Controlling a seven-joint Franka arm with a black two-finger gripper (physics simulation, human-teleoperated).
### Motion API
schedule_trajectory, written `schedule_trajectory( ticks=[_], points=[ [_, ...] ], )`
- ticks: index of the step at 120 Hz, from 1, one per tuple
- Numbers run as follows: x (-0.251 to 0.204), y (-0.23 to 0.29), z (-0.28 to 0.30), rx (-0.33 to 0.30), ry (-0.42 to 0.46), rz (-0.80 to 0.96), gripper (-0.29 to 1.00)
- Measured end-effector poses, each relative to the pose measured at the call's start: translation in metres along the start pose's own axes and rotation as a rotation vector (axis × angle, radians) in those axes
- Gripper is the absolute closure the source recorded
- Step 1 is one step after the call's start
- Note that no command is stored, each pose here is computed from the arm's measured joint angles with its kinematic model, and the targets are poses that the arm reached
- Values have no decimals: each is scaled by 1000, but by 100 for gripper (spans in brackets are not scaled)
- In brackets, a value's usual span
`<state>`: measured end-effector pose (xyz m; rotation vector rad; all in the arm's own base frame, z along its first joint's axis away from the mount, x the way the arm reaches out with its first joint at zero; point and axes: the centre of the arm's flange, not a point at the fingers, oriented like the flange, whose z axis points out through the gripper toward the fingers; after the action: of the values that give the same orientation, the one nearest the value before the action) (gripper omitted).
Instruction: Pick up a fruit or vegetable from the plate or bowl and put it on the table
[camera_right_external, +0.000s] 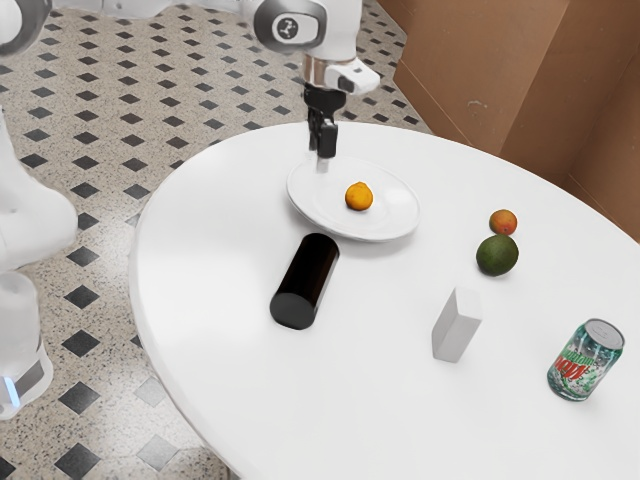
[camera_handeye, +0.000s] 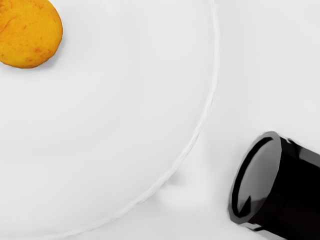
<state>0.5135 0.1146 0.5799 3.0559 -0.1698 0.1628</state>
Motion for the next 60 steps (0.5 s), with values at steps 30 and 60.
schedule_trajectory(
  ticks=[30, 60],
  points=[
    [32, -41, 46, -1, -22, 48, 2],
    [49, -48, 73, 8, 21, 79, 2]
  ],
)
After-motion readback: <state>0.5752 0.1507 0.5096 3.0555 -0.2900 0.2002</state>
